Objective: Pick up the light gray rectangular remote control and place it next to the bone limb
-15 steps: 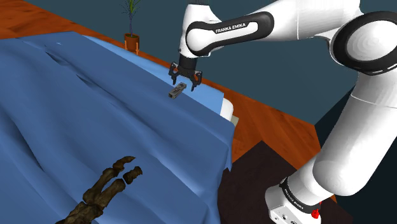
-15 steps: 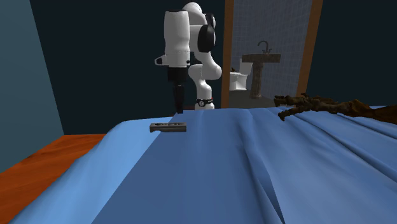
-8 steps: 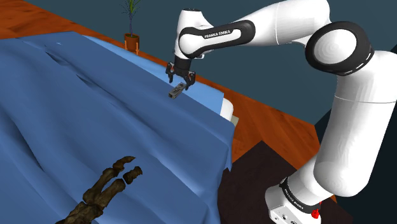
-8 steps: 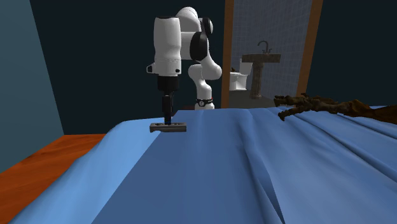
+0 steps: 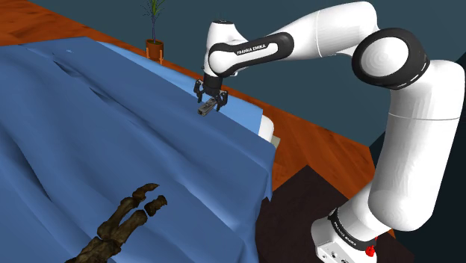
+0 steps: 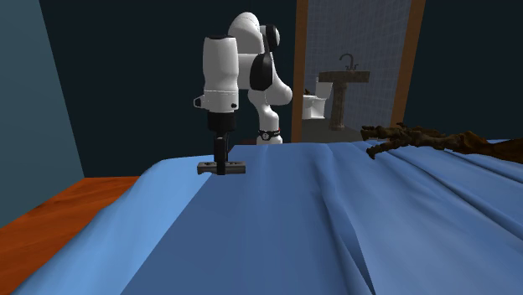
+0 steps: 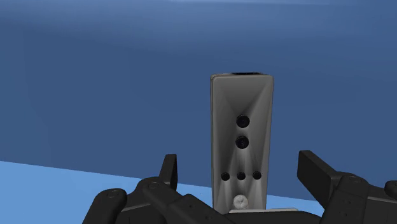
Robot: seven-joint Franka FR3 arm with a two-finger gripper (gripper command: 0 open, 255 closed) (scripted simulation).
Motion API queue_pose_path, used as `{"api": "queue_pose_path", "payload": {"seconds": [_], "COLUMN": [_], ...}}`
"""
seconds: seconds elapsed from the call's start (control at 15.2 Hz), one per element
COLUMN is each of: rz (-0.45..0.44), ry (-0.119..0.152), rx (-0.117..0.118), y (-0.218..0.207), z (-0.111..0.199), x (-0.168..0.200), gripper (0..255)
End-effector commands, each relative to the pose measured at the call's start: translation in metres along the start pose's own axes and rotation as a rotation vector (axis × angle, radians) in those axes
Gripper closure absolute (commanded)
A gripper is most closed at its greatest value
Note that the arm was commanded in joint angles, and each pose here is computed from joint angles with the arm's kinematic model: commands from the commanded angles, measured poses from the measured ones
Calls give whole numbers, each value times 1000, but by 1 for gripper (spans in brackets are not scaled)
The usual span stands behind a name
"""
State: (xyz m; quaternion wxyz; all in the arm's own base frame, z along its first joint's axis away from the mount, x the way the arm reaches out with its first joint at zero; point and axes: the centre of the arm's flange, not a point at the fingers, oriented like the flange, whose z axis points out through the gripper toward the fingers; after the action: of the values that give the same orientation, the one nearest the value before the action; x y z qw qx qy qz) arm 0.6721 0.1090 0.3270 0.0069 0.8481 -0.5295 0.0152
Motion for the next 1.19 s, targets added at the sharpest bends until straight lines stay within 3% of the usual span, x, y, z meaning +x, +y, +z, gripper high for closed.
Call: {"api": "queue_pose_path", "payload": {"seconds": [0.0,0.2,0.26,0.86,1.12], "rz": [0,0,0,0,0], "ry": [0,0,0,0,0], "rx": [0,0,0,0,0], "y": [0,0,0,0,0], "z": [0,0,0,0,-21], "x": [0,0,0,0,1], "gripper": [0,0,255,255,255]}}
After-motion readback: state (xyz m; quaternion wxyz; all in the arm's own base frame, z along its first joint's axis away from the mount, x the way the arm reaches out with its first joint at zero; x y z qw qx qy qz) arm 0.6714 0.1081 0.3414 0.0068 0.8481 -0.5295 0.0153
